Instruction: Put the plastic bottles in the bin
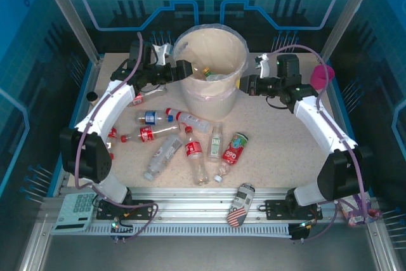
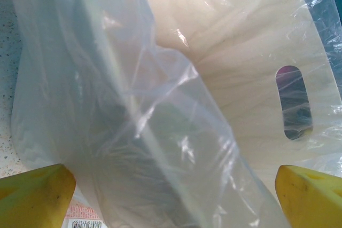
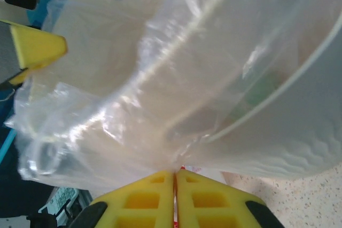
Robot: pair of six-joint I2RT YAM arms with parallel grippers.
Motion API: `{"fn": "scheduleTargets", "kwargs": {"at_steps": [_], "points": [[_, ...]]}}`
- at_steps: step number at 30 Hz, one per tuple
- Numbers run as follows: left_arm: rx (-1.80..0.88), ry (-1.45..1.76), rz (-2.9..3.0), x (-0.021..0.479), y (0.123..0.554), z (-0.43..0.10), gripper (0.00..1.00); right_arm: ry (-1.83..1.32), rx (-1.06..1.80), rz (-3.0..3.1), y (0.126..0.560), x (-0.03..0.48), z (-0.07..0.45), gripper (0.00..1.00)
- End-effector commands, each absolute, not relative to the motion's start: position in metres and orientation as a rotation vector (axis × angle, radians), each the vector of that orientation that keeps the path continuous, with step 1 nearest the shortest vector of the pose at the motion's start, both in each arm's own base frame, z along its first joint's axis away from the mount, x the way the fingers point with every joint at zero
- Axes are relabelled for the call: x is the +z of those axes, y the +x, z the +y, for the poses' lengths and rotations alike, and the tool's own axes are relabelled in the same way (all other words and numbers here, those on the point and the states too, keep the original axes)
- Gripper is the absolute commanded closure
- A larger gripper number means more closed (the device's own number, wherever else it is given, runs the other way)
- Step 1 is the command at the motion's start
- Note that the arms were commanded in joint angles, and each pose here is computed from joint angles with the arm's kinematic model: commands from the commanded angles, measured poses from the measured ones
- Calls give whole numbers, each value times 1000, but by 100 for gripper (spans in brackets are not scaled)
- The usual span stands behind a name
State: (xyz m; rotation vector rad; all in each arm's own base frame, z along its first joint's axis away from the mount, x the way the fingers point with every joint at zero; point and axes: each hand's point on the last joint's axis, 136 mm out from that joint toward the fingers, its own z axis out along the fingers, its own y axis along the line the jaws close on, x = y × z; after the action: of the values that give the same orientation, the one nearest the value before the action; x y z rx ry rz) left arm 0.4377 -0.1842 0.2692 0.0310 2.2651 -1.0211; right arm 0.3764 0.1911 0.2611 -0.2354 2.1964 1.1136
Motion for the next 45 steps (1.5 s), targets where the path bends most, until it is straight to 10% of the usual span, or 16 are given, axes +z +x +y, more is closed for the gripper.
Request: {"fn": "scheduleTargets", "kwargs": {"at_steps": [1,19,38,45], "points": [[-925,13,2535,194,414,-183,3,-235,1096,2182,376,257,186,92],[-927,9,2501,209,418,-180,1,-179,1081,2222,401,229,175,91],[-637,118,2309,336,412,-145,1,-53,831,2073,371,326,125,17],[-357,-8,2305,353,395,-73,1,-50,789,2019,360,330,110,5]]}}
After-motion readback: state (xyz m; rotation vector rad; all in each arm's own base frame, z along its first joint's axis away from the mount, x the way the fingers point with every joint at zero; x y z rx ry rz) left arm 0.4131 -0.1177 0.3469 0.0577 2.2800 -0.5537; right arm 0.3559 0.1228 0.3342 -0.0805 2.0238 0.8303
